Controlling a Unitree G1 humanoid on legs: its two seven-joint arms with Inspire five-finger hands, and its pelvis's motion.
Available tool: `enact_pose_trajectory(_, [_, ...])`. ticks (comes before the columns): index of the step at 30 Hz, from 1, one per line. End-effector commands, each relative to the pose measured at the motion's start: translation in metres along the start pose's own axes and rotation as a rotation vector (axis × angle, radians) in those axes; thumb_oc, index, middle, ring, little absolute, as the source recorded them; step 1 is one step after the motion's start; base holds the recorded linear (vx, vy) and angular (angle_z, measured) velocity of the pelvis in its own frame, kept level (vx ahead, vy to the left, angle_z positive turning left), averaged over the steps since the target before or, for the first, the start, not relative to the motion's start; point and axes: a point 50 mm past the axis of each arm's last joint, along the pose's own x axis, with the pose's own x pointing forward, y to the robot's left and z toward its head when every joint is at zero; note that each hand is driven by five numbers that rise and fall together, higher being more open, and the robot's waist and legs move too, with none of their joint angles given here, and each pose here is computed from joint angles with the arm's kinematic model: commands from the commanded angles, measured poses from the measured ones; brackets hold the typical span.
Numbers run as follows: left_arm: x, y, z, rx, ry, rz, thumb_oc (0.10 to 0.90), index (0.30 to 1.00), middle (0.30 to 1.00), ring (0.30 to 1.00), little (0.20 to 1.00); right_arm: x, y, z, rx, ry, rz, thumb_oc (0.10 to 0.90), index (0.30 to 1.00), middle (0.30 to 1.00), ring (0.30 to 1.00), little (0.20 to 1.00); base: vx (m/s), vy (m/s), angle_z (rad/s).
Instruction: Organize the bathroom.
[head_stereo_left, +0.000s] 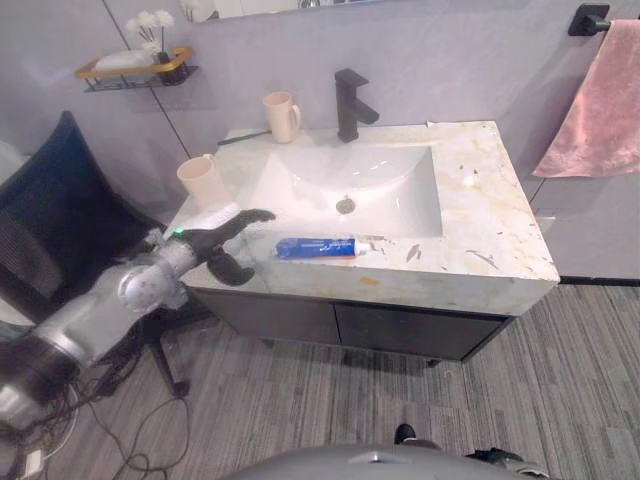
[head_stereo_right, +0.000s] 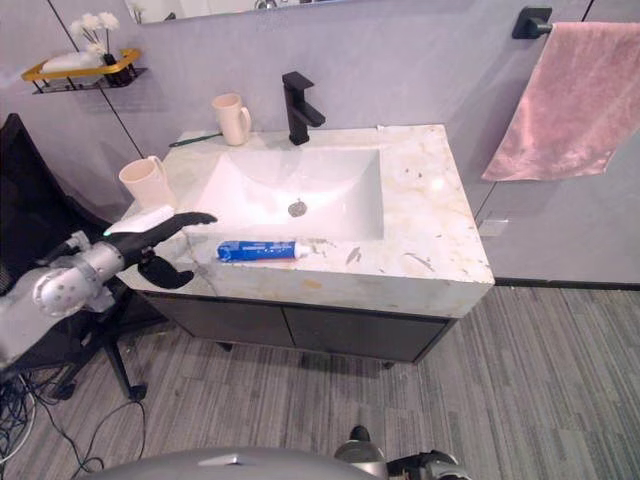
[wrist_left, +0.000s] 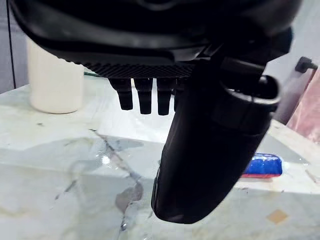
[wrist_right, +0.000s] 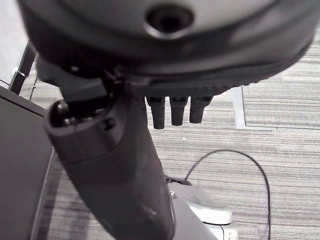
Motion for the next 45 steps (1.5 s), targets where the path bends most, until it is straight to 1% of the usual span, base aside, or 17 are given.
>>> enact_pose_trajectory(1, [-0.002,0.067,0.010,0.134,-0.026,0.341,0.800,0.900,0.900,0.900,0.900,0.000,-0.004,0.016,0.002,-0.028,-0.025,0.800,0.900,0.900,0.900,0.900,0.00,0.000,0.00])
enact_pose_trajectory(5, [0.004,0.056,0.008,0.132,-0.010,0.302,0.800,0.900,0.900,0.900,0.900,-0.001,-0.002,0.016,-0.009,-0.037,-0.023,0.800,0.900,0.900,0.900,0.900,0.00,0.000,0.00])
enact_pose_trajectory(10, [0.011,0.049,0.008,0.134,0.010,0.284,0.800,0.900,0.900,0.900,0.900,-0.001,0.000,0.016,-0.023,-0.043,-0.020,0.800,0.900,0.900,0.900,0.900,0.00,0.000,0.00])
enact_pose_trajectory(14, [0.023,0.039,0.008,0.117,0.023,0.236,0.800,0.900,0.900,0.900,0.900,-0.001,0.003,0.017,-0.034,-0.044,-0.013,0.800,0.900,0.900,0.900,0.900,0.00,0.000,0.00])
enact_pose_trajectory(27, [0.042,0.024,0.009,0.125,0.047,0.265,0.800,0.900,0.900,0.900,0.900,-0.002,0.010,0.016,-0.049,-0.050,-0.002,0.800,0.900,0.900,0.900,0.900,0.00,-0.005,-0.02])
enact_pose_trajectory(35, [0.046,0.025,0.007,0.132,0.065,0.302,0.800,0.900,0.900,0.900,0.900,-0.002,0.010,0.014,-0.064,-0.049,-0.004,0.800,0.900,0.900,0.900,0.900,0.01,-0.004,-0.03])
enact_pose_trajectory(45, [0.042,0.034,0.004,0.138,0.052,0.399,0.800,0.900,0.900,0.900,0.900,-0.002,0.010,0.012,-0.067,-0.048,-0.007,0.800,0.900,0.900,0.900,0.900,0.00,0.000,0.00])
